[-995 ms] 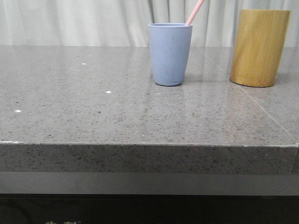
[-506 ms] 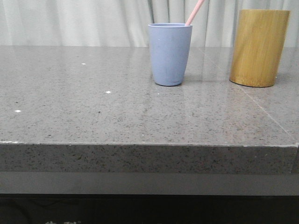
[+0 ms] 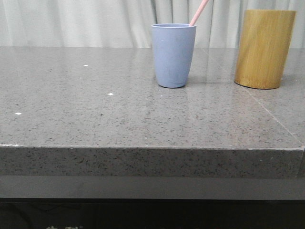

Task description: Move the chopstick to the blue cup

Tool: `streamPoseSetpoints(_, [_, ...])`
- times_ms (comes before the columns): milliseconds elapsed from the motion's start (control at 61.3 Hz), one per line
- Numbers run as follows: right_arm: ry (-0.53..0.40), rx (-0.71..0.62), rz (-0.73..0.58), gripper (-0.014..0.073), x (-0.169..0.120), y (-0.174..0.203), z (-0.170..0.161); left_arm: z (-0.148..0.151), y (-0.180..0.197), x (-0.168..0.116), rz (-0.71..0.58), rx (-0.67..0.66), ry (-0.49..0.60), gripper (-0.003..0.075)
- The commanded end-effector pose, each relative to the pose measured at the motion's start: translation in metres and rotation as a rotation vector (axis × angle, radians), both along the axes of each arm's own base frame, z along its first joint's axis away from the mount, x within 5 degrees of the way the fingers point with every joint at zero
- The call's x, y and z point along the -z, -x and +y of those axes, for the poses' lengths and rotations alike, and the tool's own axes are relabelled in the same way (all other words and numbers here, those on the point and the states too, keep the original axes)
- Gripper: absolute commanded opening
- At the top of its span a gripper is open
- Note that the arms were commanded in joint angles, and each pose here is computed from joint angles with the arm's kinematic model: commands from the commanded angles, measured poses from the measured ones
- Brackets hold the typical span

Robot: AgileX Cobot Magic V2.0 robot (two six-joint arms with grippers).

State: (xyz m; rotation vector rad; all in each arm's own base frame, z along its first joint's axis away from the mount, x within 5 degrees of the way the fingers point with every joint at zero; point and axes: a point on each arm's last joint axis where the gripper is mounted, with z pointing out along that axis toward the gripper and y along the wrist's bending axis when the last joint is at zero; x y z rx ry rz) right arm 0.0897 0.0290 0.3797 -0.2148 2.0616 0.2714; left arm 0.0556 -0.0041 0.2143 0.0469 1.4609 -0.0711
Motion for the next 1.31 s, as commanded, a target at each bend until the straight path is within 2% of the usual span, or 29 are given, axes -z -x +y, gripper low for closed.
streamPoseSetpoints(0, [-0.010, 0.006, -0.080, -0.0069, -0.011, -0.001, -0.001, 0.001, 0.002, -0.004, -0.090, -0.004, 0.016, -0.0019])
streamPoseSetpoints(1028, [-0.011, 0.006, -0.083, -0.0069, -0.010, -0.001, -0.001, 0.001, 0.002, -0.003, -0.077, -0.003, 0.022, -0.0019])
streamPoseSetpoints(1175, [0.012, 0.098, -0.171, -0.0067, 0.002, 0.006, -0.012, 0.001, 0.002, -0.003, -0.077, -0.003, 0.022, -0.0019])
streamPoseSetpoints(1289, [0.050, 0.148, -0.285, -0.0067, 0.030, 0.014, -0.019, 0.001, 0.002, -0.003, -0.077, -0.003, 0.022, -0.0019])
